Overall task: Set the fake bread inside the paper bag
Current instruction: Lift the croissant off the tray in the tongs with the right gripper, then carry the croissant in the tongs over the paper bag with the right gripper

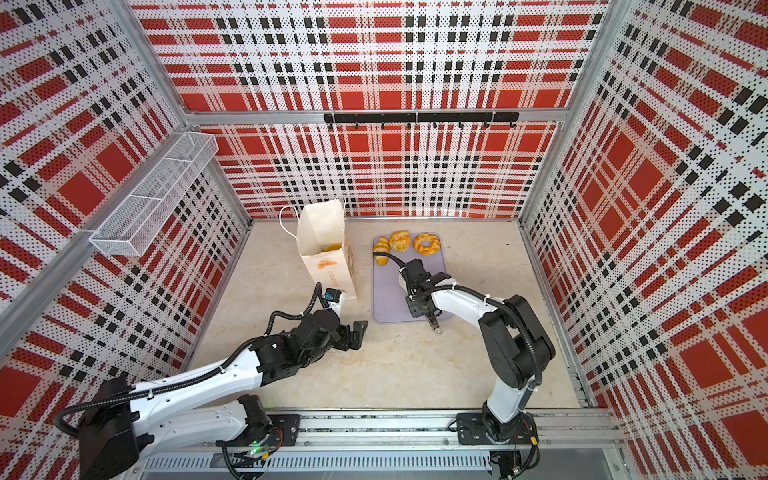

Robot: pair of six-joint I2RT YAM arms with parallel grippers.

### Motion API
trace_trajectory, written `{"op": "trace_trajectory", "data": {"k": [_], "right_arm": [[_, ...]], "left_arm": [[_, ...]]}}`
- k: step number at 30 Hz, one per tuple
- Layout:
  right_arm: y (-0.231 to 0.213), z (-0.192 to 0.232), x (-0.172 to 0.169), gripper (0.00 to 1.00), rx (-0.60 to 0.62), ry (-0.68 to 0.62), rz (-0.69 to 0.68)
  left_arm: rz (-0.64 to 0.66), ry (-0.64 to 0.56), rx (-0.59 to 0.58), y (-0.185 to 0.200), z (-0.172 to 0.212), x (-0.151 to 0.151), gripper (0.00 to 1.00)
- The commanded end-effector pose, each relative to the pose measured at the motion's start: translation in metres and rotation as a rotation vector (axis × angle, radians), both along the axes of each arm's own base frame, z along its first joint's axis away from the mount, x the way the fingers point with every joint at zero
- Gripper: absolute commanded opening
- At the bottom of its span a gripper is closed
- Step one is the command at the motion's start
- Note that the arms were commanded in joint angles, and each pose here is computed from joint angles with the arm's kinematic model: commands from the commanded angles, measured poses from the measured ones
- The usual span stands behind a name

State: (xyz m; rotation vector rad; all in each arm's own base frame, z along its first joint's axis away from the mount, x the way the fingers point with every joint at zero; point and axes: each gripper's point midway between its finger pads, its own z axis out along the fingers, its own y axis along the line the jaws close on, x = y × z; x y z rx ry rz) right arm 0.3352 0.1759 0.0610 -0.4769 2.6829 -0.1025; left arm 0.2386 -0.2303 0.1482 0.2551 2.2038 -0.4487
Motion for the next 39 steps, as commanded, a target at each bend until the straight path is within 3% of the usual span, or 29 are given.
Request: {"op": "trace_trajectory", "data": {"k": [1, 39], "right_arm": [[0.01, 0.025, 0.007, 0.43, 0.068, -0.084, 0.021], [0.075, 0.13, -0.011, 0.45, 0.276, -0.25, 0.228]], "left_arm": [[0.013, -0.042, -0.019, 0.0, 0.019, 0.003, 0.99], [0.045, -0.157, 0.006, 0.029, 0.066, 0.0, 0.99]]}}
